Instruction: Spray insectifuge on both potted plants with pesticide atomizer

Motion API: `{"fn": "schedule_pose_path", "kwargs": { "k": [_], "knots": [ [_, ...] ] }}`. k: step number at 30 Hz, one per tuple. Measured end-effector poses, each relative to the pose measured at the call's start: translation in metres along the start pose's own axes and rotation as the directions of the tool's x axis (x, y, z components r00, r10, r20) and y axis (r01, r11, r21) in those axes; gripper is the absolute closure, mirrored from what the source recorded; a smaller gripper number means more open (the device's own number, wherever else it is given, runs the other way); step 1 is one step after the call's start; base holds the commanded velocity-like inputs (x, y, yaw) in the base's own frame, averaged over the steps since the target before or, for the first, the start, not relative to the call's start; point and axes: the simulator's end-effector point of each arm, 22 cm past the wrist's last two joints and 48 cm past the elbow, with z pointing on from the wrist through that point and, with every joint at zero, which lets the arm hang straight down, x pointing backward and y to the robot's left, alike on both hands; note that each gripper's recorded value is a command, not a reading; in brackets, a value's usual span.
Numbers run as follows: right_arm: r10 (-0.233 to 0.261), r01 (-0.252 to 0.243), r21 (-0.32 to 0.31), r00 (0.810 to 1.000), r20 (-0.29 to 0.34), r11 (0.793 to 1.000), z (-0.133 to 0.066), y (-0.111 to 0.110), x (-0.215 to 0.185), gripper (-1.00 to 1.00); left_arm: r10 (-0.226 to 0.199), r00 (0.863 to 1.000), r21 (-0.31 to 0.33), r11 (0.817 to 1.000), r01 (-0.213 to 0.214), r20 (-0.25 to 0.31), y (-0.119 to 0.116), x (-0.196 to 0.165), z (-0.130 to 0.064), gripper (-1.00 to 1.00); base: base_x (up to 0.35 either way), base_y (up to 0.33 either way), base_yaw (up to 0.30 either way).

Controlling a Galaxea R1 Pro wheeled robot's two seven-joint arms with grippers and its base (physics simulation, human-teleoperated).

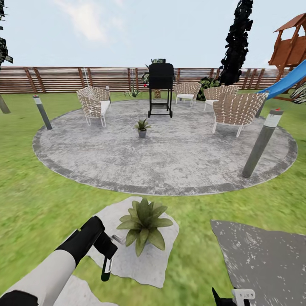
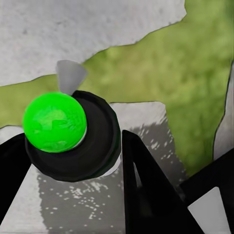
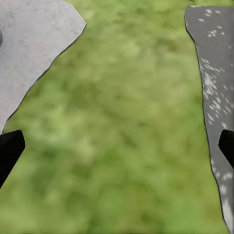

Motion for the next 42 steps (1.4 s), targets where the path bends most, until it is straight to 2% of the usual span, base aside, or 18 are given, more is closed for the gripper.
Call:
{"fn": "schedule_pose_path", "kwargs": {
  "k": [9, 20, 26, 32, 38, 42],
  "knots": [
    [-0.001, 0.001, 0.003, 1.0, 0.001, 1.0, 0.0, -0.001, 0.0, -1.0, -0.003, 1.0, 0.002, 1.0, 0.003, -0.006, -0.001, 0.003, 0.002, 1.0, 0.053, -0.125, 0.203],
    [-0.002, 0.002, 0.004, 1.0, 0.002, 1.0, 0.0, -0.002, 0.0, -1.0, 0.004, 1.0, -0.003, 1.0, -0.004, 0.002, -0.001, -0.002, 0.0, 1.0, -0.126, -0.236, 0.014],
    [-0.002, 0.002, 0.004, 1.0, 0.001, 1.0, 0.0, -0.002, -0.001, -1.0, 0.0, 1.0, -0.006, 1.0, 0.0, -0.006, 0.0, -0.003, -0.003, 1.0, 0.024, -0.036, 0.162],
    [-0.003, 0.003, 0.003, 1.0, 0.001, 1.0, 0.0, -0.002, 0.0, -1.0, -0.054, 0.998, -0.014, 0.998, 0.053, -0.028, 0.0, -0.014, -0.016, 1.0, 0.0, -0.001, 0.014],
    [-0.005, 0.005, 0.006, 1.0, 0.001, 1.0, 0.0, -0.004, -0.001, -1.0, -0.058, 0.997, -0.024, 0.998, 0.057, -0.049, 0.005, -0.002, -0.01, 1.0, 0.0, 0.0, 0.0],
    [-0.007, 0.007, 0.008, 1.0, 0.001, 1.0, -0.001, -0.006, -0.001, -1.0, -0.076, 0.993, -0.005, 0.997, 0.076, -0.09, -0.003, 0.026, 0.008, 1.0, 0.0, 0.0, 0.049]
  ]
}}
